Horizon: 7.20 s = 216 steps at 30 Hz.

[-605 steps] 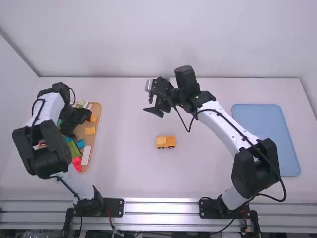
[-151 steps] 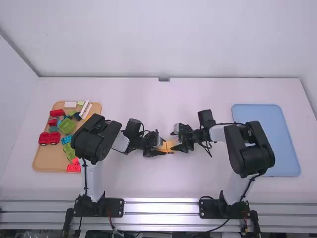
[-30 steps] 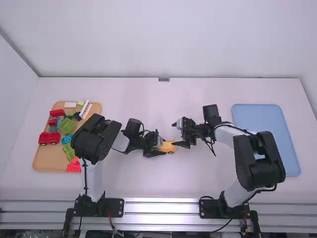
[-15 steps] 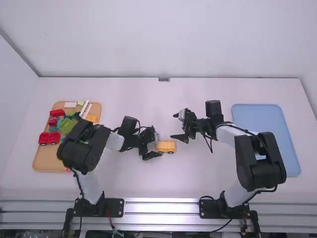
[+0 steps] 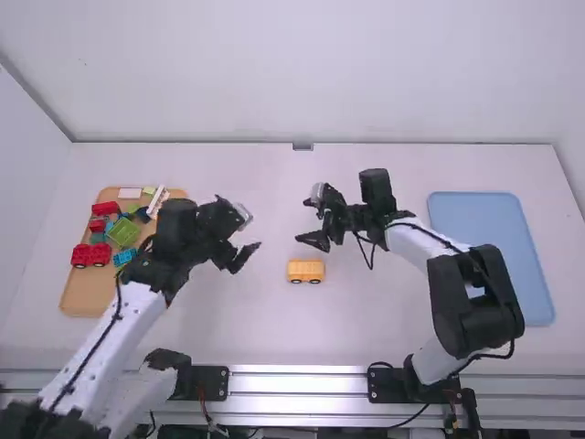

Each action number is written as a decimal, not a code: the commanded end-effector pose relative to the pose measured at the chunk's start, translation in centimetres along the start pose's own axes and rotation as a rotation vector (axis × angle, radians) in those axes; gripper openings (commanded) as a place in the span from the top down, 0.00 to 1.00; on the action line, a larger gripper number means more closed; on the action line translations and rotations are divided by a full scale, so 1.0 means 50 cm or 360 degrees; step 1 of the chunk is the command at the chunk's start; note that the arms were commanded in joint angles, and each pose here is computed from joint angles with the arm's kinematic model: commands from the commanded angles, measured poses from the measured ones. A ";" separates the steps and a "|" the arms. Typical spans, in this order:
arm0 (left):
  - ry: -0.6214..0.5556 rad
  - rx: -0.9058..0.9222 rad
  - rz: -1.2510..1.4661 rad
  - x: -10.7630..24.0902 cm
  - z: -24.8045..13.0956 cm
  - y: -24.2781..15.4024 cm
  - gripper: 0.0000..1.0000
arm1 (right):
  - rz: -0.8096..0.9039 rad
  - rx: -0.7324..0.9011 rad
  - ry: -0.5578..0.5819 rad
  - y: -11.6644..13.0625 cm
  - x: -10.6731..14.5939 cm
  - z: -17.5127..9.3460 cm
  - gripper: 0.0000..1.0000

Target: Assemble lego blocks to make yellow taxi

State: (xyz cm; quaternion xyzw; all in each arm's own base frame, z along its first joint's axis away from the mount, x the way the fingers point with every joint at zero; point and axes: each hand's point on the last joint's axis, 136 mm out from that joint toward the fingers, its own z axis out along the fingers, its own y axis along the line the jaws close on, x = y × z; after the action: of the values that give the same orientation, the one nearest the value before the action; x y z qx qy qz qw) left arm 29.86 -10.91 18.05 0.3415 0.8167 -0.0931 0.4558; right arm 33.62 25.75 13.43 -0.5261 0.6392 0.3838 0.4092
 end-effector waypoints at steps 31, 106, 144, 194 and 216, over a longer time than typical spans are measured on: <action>0.0342 -0.1486 -0.1664 0.094 -0.288 0.385 0.01 | -0.0475 0.0105 0.0119 0.012 -0.237 0.086 0.01; 0.1010 -0.1764 -0.3100 0.443 0.132 0.481 0.00 | -0.0302 0.0326 0.0314 -0.086 -0.147 0.002 0.01; 0.1117 -0.1695 -0.2970 0.464 0.139 0.459 0.47 | -0.0300 0.0326 0.0324 -0.085 -0.144 0.002 0.01; 0.0963 -0.0886 -0.1217 0.209 0.102 0.313 0.92 | -0.0288 0.0176 0.0217 -0.066 -0.150 -0.016 0.01; 0.0838 0.0703 0.0413 0.232 0.152 -0.084 0.93 | -0.0329 -0.0346 0.0209 0.111 -0.108 -0.105 0.01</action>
State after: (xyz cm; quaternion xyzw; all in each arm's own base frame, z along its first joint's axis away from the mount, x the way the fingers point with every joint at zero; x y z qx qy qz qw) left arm 29.55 -10.88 3.90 0.4365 0.8829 -0.1043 0.1382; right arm 28.41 23.72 19.61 -0.6331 0.5931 0.3802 0.3207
